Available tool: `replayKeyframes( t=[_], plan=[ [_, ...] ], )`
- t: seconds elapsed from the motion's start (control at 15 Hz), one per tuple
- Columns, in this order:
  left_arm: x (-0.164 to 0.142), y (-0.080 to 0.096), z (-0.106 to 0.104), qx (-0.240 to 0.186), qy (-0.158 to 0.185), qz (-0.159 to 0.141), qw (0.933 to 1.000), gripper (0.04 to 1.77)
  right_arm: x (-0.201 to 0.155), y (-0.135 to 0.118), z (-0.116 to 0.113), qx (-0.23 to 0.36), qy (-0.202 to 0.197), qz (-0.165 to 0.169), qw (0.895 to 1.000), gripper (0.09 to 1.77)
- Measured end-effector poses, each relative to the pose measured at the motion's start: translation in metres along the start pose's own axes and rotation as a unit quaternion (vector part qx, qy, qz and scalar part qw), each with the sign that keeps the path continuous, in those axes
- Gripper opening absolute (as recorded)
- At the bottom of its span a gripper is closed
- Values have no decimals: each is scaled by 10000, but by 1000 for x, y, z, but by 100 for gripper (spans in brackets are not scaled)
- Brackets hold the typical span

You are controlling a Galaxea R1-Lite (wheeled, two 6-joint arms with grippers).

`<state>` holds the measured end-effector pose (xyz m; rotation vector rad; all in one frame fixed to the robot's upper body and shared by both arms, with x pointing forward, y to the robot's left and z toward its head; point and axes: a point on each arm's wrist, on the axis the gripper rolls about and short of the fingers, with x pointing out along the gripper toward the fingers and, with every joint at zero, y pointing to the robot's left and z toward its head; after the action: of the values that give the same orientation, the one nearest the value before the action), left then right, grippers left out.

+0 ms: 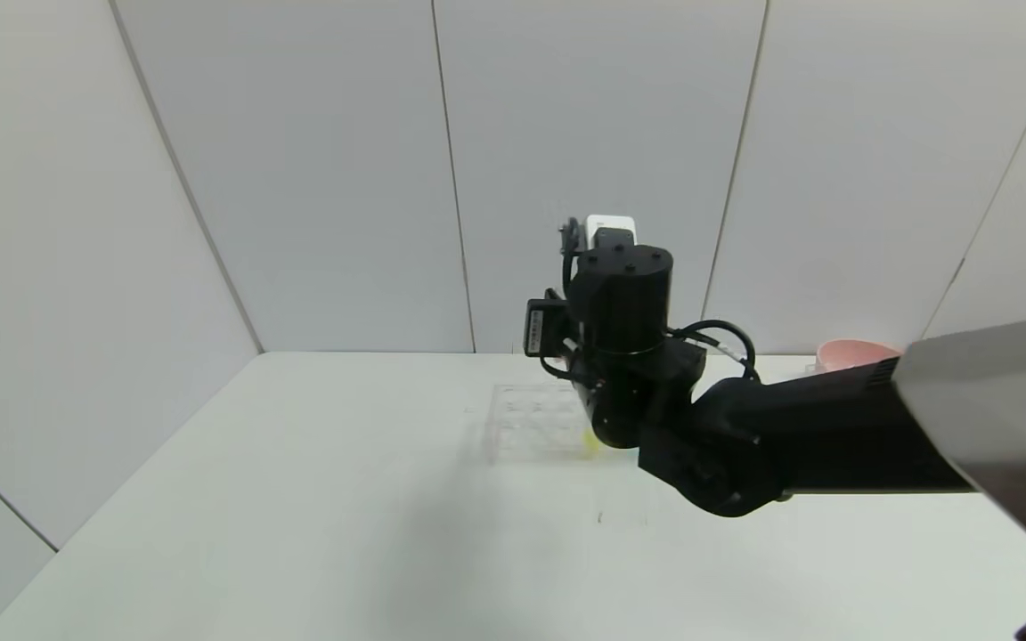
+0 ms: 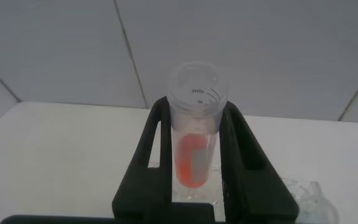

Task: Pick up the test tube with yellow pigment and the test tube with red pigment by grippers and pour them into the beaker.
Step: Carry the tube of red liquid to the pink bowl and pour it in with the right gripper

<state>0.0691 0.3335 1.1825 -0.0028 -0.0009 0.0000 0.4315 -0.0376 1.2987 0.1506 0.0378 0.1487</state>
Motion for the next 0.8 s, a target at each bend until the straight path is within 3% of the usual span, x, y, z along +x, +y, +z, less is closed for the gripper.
replayKeyframes(
  t=[0.13,0.33,0.6,0.8],
  plan=[
    [0,0,0,0,0,-4,10000,176,1,-35,11,-131,1,-340,9993,51],
    [0,0,0,0,0,-2,10000,176,4,-106,27,-234,0,-824,9963,51],
    [0,0,0,0,0,0,10000,176,-4,-214,56,-539,-105,-1039,9931,51],
    [0,0,0,0,0,0,10000,176,-16,-280,69,-999,-258,-1017,9894,51]
  ],
)
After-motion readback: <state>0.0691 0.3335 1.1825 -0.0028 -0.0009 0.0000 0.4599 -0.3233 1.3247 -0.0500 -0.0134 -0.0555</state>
